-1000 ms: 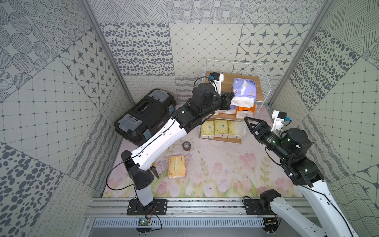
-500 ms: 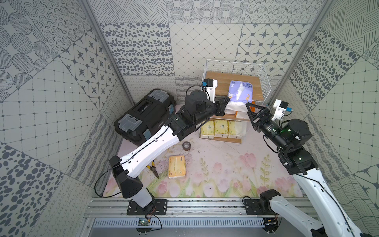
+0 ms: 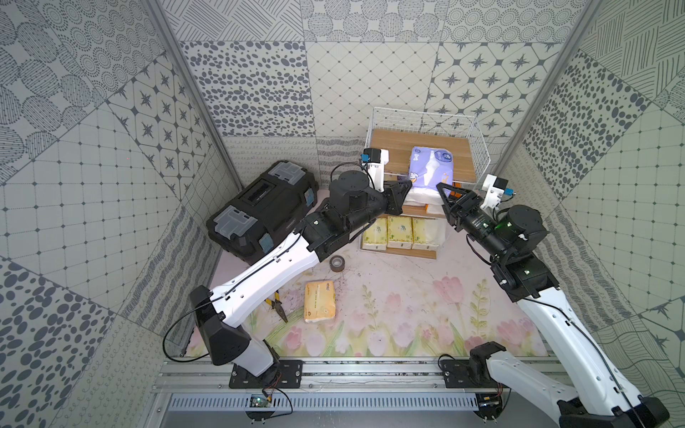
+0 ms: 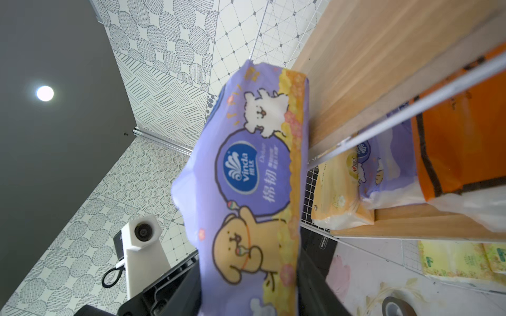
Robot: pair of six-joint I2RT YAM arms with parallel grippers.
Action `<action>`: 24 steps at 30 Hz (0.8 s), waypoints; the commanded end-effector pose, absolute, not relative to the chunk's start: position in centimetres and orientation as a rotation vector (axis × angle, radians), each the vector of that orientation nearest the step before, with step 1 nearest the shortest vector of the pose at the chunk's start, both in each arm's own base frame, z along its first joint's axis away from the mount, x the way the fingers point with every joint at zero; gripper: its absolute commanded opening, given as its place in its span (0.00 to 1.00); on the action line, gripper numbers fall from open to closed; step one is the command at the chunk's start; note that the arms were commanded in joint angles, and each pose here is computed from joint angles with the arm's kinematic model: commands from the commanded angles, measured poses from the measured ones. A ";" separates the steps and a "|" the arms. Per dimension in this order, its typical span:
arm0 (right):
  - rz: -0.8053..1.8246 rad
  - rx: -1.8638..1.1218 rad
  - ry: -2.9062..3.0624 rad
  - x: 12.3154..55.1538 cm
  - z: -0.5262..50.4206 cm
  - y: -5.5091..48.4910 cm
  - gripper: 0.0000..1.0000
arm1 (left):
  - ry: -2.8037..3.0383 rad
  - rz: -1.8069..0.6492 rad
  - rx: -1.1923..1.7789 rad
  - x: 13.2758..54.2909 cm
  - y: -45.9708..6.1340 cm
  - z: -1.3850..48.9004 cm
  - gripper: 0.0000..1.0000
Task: Remove the tissue boxes from the shelf
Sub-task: Pick up a box of tissues from the shelf.
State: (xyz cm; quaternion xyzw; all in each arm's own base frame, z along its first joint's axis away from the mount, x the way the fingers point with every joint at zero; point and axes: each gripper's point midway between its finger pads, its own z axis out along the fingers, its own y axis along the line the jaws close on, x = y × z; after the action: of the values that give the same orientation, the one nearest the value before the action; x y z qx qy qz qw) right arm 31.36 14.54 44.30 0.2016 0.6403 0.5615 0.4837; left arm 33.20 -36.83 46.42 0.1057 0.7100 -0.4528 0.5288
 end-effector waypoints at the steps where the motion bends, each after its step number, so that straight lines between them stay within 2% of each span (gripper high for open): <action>1: 1.398 0.436 1.486 31.1 46.1 14.6 0.35 | 1.616 -1.128 0.248 32.3 -36.5 48.4 0.23; 4: 1.403 0.403 1.491 30.7 46.3 14.8 0.27 | 1.605 -1.142 0.245 31.7 -36.1 48.8 0.39; 7: 1.400 0.344 1.496 29.8 46.6 15.1 0.24 | 1.583 -1.151 0.226 30.9 -34.9 49.4 0.54; 9: 1.385 0.295 1.510 29.0 46.5 15.3 0.22 | 1.576 -1.138 0.198 30.5 -33.7 49.5 0.60; 16: 1.344 0.124 1.600 25.4 44.5 16.0 0.17 | 1.614 -1.064 -0.035 29.0 -26.9 46.3 0.64; 24: 1.411 -0.076 1.810 21.1 38.9 18.3 0.17 | 1.809 -0.952 -0.323 27.9 -19.9 35.9 0.64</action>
State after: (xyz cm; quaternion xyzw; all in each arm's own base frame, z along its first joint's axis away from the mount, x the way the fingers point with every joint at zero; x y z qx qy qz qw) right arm 23.26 17.11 40.74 0.0266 0.7010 0.5595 0.4414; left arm 27.68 -24.21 41.03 -0.0252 0.7262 -0.4269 0.5383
